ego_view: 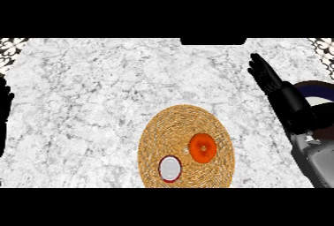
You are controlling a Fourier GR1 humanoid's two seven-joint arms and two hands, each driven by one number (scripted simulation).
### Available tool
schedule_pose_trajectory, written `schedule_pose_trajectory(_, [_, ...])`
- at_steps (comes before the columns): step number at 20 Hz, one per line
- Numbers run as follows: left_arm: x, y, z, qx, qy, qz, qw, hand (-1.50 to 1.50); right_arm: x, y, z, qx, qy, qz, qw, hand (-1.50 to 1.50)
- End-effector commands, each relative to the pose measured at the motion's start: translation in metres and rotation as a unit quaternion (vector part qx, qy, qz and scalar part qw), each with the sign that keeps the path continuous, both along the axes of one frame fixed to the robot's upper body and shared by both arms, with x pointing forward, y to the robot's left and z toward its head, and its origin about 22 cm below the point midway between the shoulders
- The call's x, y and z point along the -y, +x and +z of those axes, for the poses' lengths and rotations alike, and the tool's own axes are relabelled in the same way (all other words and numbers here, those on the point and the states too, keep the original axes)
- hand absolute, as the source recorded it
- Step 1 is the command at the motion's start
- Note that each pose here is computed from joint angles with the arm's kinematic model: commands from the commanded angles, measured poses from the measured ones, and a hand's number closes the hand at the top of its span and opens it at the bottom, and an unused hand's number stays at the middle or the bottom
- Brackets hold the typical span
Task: Pick the squash from the placemat and place it in the plate
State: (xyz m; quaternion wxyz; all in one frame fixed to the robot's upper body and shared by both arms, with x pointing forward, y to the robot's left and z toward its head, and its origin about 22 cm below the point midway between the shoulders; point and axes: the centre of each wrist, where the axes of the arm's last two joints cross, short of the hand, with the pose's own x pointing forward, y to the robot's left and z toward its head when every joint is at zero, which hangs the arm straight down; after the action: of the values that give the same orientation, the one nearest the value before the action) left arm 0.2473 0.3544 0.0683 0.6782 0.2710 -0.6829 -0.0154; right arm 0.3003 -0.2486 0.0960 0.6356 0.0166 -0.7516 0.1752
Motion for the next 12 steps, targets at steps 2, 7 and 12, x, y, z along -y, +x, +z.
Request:
schedule_pose_trajectory(2, [0.024, 0.023, 0.002, -0.008, 0.001, -0.046, 0.9989, 0.00, -0.055, 0.008, 0.006, 0.015, 0.072, -0.076, 0.994, -1.50])
schedule_pose_trajectory(7, [0.047, 0.018, -0.007, -0.022, -0.029, -0.116, 0.9926, 0.00, -0.039, 0.013, 0.005, 0.115, -0.188, -0.082, 0.972, -1.50])
schedule_pose_trajectory(12, [0.076, 0.024, -0.026, -0.031, -0.061, -0.160, 0.9847, 0.00, -0.137, -0.030, -0.063, 0.040, -0.052, -0.226, 0.972, -1.50])
